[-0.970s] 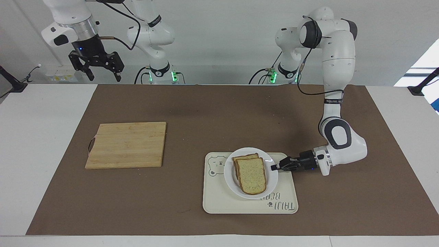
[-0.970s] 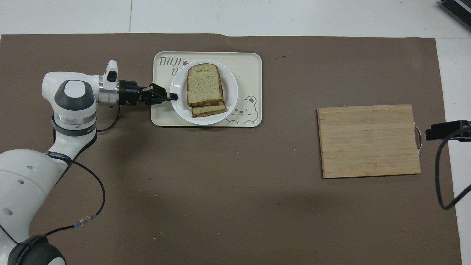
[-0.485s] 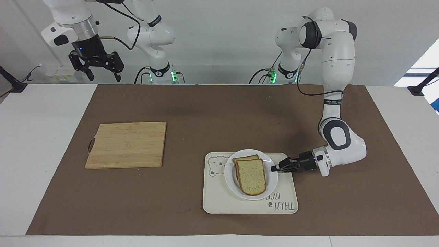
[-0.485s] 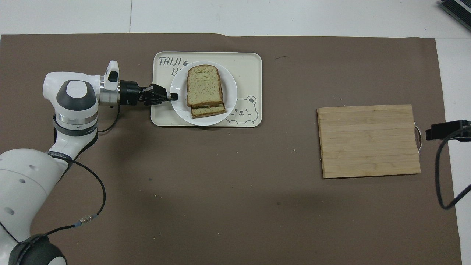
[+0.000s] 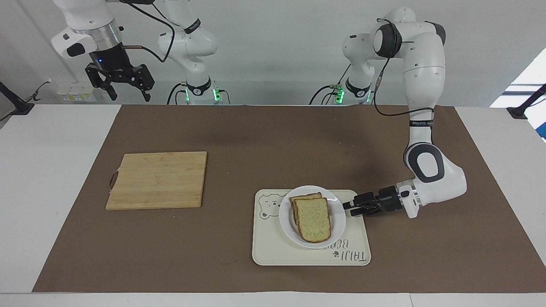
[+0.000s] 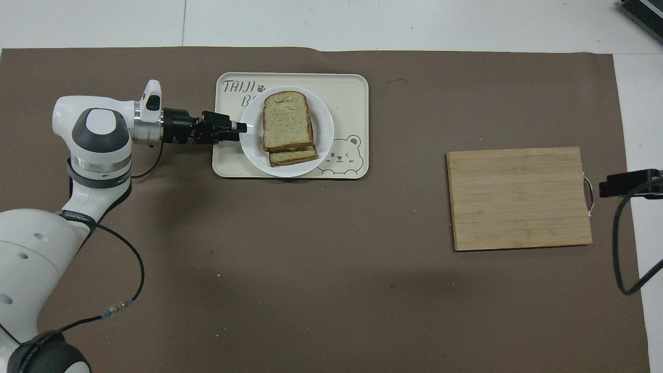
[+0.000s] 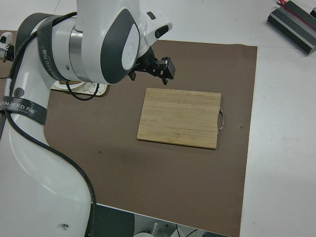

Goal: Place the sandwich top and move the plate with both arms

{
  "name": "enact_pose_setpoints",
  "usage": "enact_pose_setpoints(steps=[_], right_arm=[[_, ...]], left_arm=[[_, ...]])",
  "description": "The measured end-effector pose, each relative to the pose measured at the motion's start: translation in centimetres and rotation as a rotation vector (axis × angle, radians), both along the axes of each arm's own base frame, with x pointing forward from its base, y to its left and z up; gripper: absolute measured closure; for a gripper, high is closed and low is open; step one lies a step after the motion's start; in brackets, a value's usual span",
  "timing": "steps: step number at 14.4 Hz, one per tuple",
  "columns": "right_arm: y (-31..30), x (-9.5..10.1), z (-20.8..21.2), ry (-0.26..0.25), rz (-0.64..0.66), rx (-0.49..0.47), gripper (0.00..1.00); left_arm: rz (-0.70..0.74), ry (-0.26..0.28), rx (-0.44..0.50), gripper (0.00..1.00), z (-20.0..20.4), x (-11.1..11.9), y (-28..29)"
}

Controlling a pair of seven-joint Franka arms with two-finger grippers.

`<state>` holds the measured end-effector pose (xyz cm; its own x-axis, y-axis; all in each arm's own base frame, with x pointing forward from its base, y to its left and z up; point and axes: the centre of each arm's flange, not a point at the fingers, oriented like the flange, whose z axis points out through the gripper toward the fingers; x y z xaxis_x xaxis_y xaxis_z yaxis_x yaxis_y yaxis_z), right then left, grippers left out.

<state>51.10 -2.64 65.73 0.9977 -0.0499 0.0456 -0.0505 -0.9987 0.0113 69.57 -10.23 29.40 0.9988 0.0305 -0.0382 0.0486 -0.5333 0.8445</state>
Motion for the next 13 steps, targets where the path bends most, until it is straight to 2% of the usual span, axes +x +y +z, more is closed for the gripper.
enact_pose_setpoints(steps=[4,8,10,13], right_arm=[[0.0,0.0,0.0,0.000,0.000,0.000,0.00],[0.0,0.0,0.0,0.000,0.000,0.000,0.00],[0.0,0.0,0.0,0.000,0.000,0.000,0.00],[0.0,0.0,0.0,0.000,0.000,0.000,0.00]], left_arm=[[0.042,0.049,0.201,0.00,7.7,-0.4,0.9],[0.052,0.035,0.453,0.00,13.3,-1.6,2.4],[0.065,0.027,0.551,0.00,15.3,-2.2,3.3],[0.066,-0.032,0.721,0.00,18.6,-3.0,5.9]])
